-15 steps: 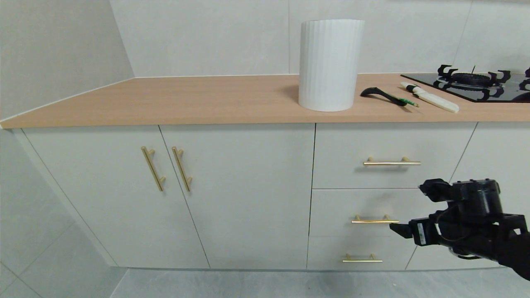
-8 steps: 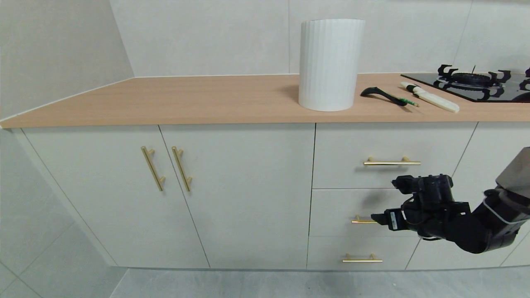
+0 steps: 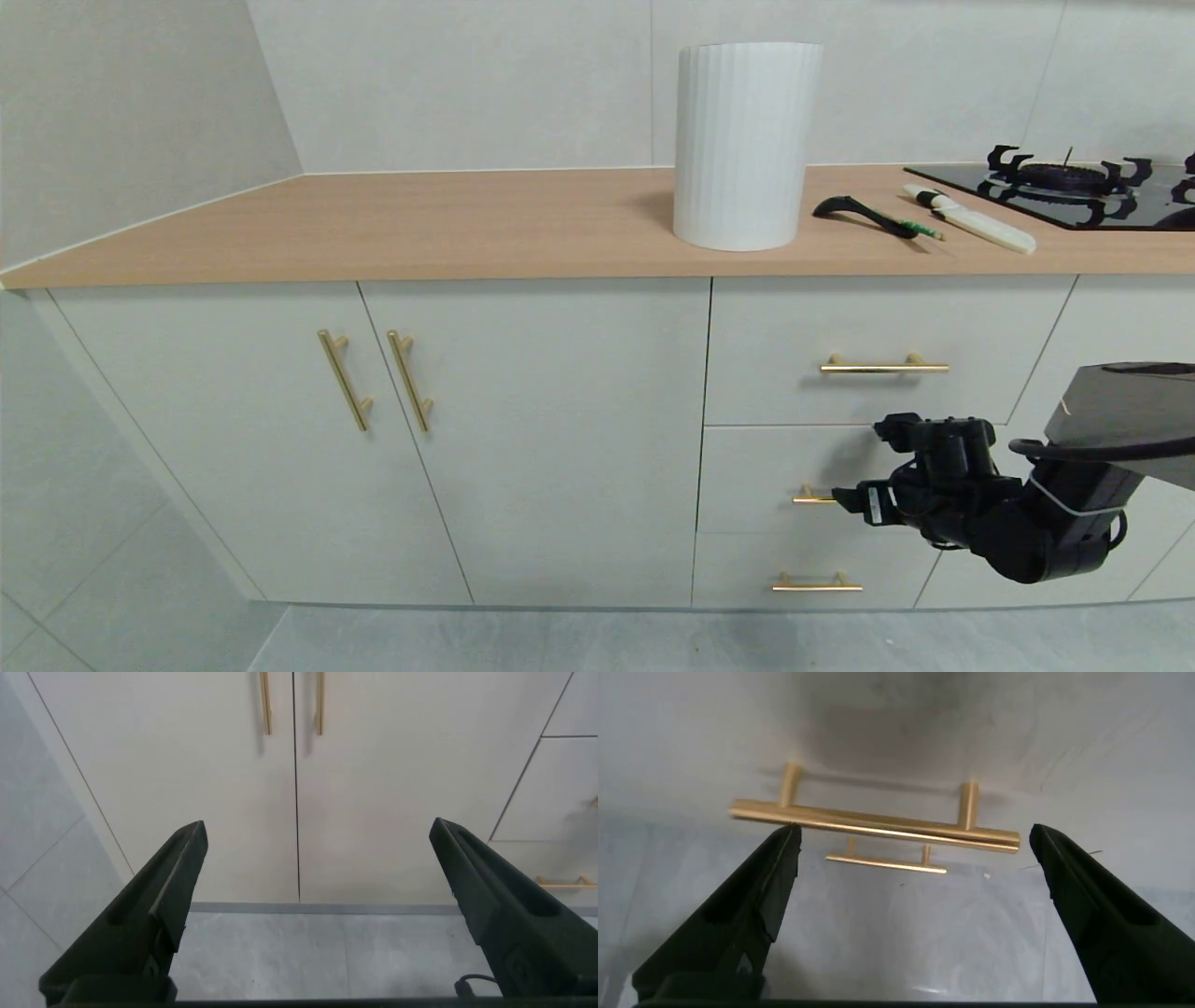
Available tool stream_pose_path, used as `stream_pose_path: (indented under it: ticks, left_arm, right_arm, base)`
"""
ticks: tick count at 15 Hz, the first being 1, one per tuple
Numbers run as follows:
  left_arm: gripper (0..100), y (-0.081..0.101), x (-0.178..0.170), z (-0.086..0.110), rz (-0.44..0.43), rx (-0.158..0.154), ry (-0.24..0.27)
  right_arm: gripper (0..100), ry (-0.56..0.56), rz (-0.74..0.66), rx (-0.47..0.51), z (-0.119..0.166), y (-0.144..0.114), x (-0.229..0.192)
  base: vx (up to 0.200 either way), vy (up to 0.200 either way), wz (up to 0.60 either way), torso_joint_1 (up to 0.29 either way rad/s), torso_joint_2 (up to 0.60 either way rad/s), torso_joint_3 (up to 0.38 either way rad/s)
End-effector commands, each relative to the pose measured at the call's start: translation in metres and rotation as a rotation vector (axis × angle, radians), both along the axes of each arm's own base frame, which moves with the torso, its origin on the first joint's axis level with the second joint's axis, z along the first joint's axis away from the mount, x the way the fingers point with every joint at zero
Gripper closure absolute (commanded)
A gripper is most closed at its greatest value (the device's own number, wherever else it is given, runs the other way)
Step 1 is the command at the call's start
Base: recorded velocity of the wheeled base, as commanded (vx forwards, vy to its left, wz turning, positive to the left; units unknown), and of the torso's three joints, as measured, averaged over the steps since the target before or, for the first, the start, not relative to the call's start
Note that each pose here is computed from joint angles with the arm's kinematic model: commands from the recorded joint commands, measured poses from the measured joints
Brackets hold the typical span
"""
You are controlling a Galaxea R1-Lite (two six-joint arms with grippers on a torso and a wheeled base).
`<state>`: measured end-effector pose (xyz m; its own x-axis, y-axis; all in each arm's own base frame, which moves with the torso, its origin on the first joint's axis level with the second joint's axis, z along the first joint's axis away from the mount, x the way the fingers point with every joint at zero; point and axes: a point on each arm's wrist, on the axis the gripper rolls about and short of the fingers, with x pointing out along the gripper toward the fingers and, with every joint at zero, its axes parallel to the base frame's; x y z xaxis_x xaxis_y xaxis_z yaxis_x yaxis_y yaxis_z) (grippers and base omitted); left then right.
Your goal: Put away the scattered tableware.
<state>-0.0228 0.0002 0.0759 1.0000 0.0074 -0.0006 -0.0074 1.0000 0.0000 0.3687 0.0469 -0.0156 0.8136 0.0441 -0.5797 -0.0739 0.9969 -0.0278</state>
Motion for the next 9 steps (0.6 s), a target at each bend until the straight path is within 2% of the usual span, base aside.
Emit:
stream_pose_path:
  ticks: [1,9]
  left_arm:
    - [0,0.0,0.0,0.0,0.0,0.0,-0.001]
    - [0,0.0,0.0,0.0,0.0,0.0,0.001]
  right_arm:
    - [0,0.012,-0.021,-0.012,-0.014,-0.002,0.003]
    - [0,-0.062,-0.068,-0.032,-0.031,0.0,0.017]
  base:
    - [0.0,0.0,0.0,0.0,0.0,0.0]
    - [0.0,0.0,0.0,0.0,0.0,0.0]
